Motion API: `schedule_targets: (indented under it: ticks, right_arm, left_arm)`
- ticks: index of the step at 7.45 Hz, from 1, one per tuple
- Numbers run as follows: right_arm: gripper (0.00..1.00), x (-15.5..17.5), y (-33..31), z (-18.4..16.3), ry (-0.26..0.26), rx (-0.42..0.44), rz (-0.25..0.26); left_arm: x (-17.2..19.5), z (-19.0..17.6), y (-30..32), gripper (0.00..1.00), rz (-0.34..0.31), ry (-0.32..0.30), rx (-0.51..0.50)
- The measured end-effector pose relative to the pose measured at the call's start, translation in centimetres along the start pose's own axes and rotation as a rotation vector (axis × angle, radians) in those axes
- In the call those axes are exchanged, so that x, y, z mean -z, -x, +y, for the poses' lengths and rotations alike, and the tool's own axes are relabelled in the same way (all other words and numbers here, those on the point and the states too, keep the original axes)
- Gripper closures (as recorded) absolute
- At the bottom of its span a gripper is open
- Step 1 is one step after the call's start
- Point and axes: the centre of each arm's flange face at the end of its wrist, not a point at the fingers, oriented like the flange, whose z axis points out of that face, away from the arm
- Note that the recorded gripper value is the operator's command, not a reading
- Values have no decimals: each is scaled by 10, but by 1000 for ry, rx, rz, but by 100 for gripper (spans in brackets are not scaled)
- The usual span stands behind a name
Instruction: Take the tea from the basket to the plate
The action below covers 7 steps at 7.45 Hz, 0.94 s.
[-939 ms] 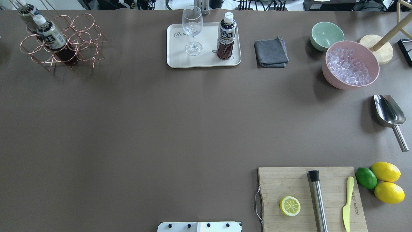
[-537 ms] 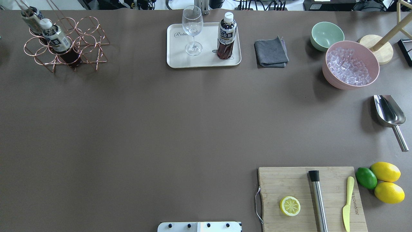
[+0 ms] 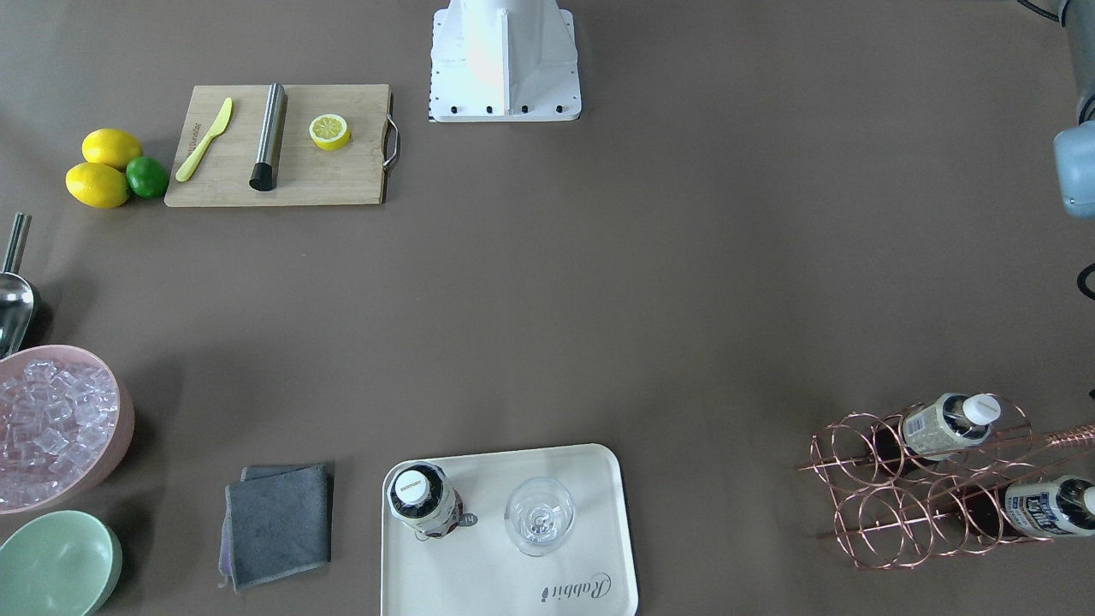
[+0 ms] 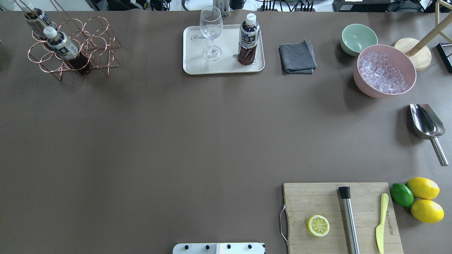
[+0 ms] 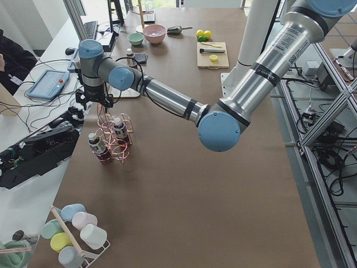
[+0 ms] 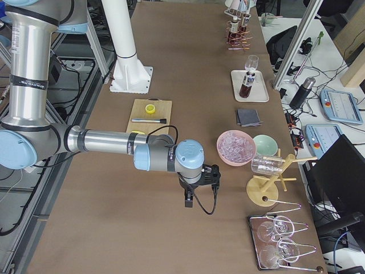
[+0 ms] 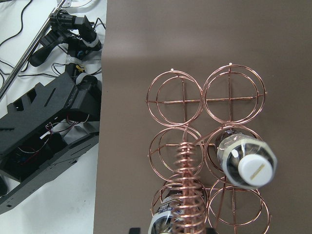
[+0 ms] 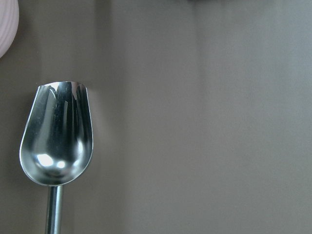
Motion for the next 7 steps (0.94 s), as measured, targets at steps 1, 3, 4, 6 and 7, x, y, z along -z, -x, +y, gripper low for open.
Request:
schedule_targets:
  ticks: [1,3,4,6,7]
  right_arm:
    - [0,0,3,-1,1,7,4]
    - [0,-1,7,-3,5,16,8]
    - [0,-1,8,-3,6,17,8]
    - [0,-2,8,-4,8,16,9]
    - [0,-2,8,-4,9,16,9]
  left_arm:
    - [1,-1,0,2,-1,-2,1]
    - [17,-2,0,2,-19,-21,91]
    - [33,1,-10,2,-18,-55,225]
    - [70,22,-51,2,15,-144,668]
    - [86,41,-73,2,38,-175,880]
